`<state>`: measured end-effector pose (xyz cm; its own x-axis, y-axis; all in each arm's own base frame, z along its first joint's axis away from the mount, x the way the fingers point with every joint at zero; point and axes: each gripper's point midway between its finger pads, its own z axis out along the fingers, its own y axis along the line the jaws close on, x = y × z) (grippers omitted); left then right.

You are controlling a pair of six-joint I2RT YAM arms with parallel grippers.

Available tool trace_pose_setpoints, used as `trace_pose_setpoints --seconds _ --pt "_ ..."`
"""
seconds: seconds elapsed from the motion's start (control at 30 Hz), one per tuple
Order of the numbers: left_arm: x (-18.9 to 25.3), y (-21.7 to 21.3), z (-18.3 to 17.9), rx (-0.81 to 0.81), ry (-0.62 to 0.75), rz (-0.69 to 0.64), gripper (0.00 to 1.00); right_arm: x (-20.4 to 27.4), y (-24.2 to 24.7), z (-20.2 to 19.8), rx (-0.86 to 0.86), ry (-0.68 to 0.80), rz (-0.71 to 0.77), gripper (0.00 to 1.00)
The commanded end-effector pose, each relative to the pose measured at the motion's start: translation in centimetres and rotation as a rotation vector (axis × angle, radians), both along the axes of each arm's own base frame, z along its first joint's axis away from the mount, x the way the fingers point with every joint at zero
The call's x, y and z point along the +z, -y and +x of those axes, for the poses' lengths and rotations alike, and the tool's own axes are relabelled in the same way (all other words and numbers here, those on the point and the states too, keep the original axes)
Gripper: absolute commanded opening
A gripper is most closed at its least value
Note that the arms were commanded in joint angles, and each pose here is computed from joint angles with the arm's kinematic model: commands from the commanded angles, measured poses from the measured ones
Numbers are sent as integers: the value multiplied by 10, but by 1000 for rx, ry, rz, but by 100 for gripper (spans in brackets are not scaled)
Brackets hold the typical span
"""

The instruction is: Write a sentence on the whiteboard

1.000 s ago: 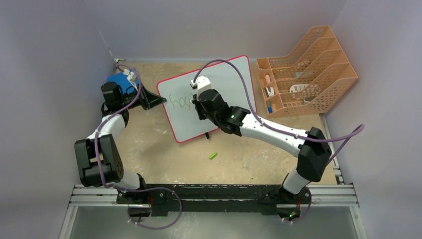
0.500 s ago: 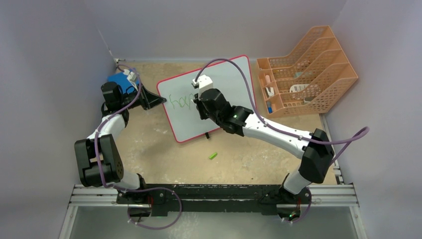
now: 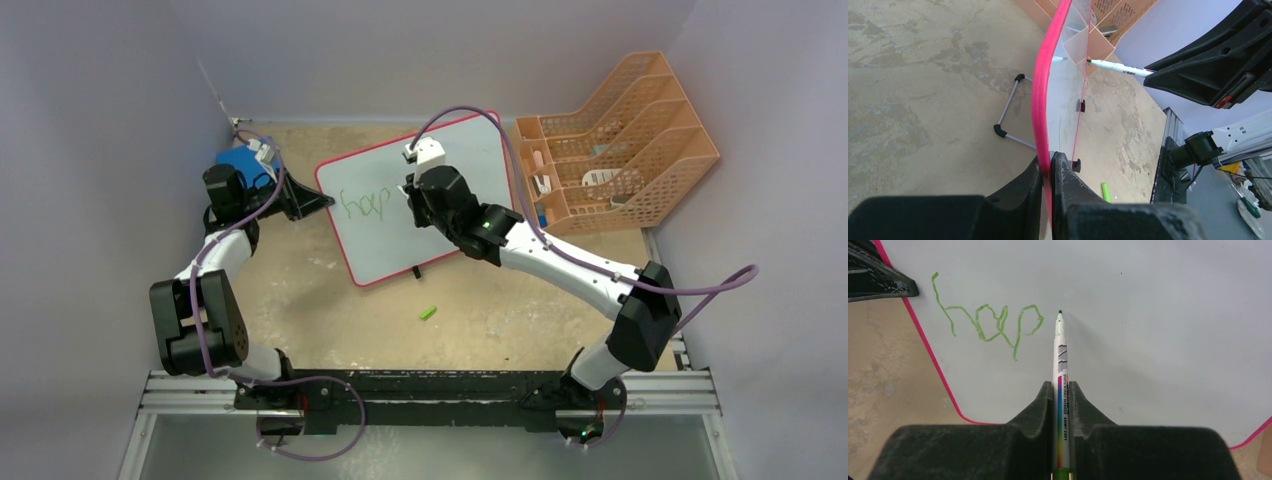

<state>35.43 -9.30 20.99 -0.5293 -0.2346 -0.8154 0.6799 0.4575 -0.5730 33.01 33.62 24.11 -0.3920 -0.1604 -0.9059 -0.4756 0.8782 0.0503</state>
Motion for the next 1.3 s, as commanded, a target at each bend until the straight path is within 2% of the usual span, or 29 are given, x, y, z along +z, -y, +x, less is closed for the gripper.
trace_pose_setpoints --seconds 0.0,1.27 --pt "10 6 1 -22 69 31 0 17 -2 5 -10 43 34 0" --pt "11 6 0 -25 70 29 0 -2 -9 6 1 -3 8 0"
